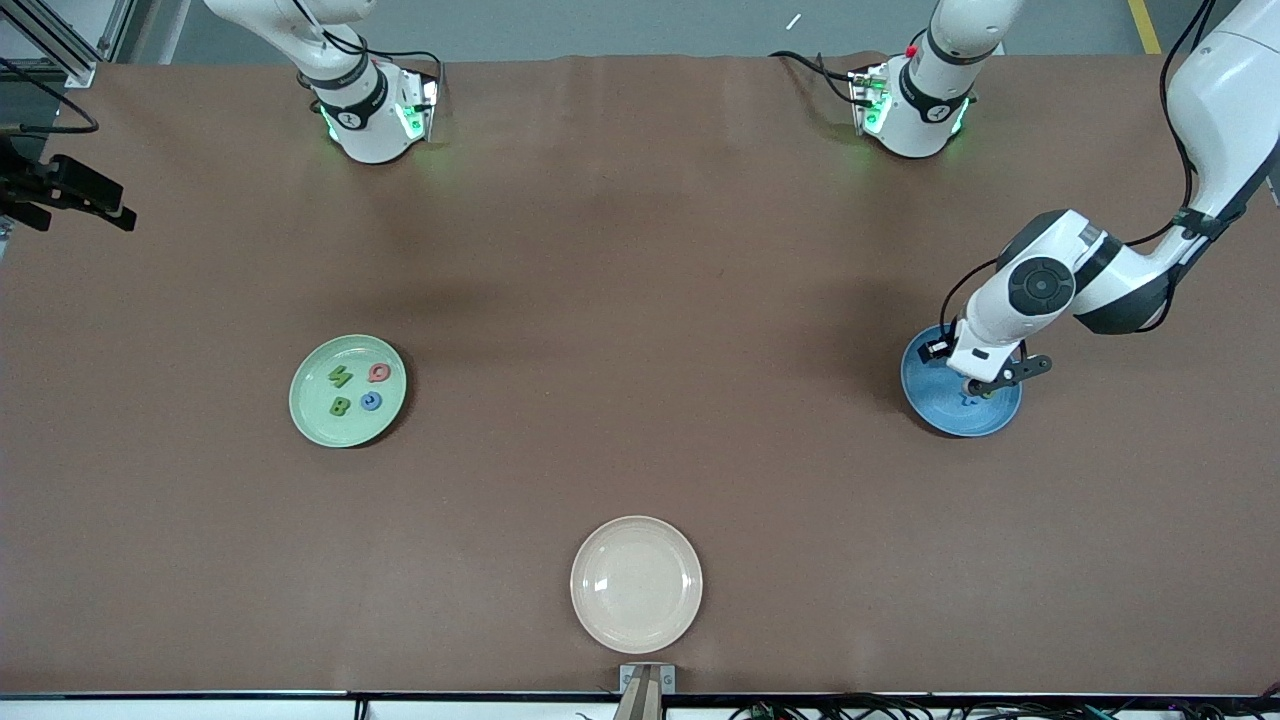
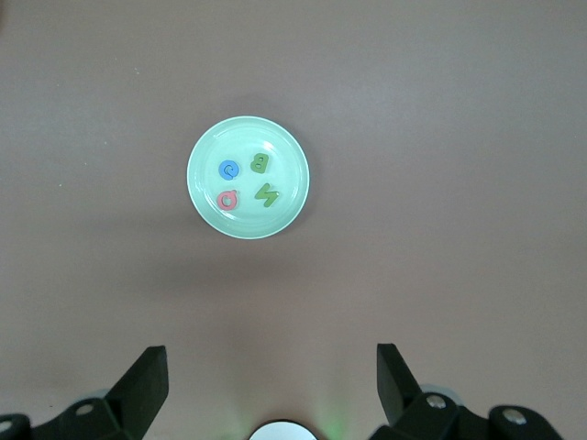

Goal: Sort upper and lower case letters into plates
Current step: 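Carry the green n over the blue plate with the left gripper, then open the left gripper to release the n into the blue plate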

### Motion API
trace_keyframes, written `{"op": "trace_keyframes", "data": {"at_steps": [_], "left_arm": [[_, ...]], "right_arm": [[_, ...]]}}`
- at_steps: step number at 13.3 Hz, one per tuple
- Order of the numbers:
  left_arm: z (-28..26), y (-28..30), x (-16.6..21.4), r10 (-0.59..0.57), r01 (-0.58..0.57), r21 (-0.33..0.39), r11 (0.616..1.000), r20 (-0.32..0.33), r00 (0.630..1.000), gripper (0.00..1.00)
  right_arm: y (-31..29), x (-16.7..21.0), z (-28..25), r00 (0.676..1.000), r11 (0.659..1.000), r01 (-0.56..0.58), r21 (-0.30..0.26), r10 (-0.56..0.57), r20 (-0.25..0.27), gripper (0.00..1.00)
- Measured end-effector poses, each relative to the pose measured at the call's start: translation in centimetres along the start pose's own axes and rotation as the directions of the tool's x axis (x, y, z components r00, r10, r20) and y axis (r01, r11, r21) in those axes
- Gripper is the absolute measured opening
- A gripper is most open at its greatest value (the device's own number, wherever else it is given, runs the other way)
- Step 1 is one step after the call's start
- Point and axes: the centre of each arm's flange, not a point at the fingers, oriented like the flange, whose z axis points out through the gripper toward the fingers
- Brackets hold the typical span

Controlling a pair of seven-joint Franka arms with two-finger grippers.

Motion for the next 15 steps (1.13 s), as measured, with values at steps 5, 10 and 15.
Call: {"op": "trace_keyframes", "data": {"at_steps": [5,10,15], "left_arm": [[-0.2,0.0,0.2,-0.002,0.002,-0.006,1.0,-0.006,1.0,0.76],[-6.3,2.3,2.3,-0.07,0.066,-0.123,0.99,-0.027,0.997,1.0],[-12.2,2.8,4.4,-0.126,0.118,-0.179,0.977,-0.033,0.991,1.0]], "right_arm": [[-0.1,0.3,-0.2,1.0,1.0,0.002,-0.003,-0.002,-0.026,1.0],[-0.3,1.4,-0.6,0.999,1.0,0.006,-0.015,-0.006,-0.041,1.0],[-0.7,1.7,-0.3,0.999,0.999,0.016,-0.036,-0.017,-0.032,1.0]]}}
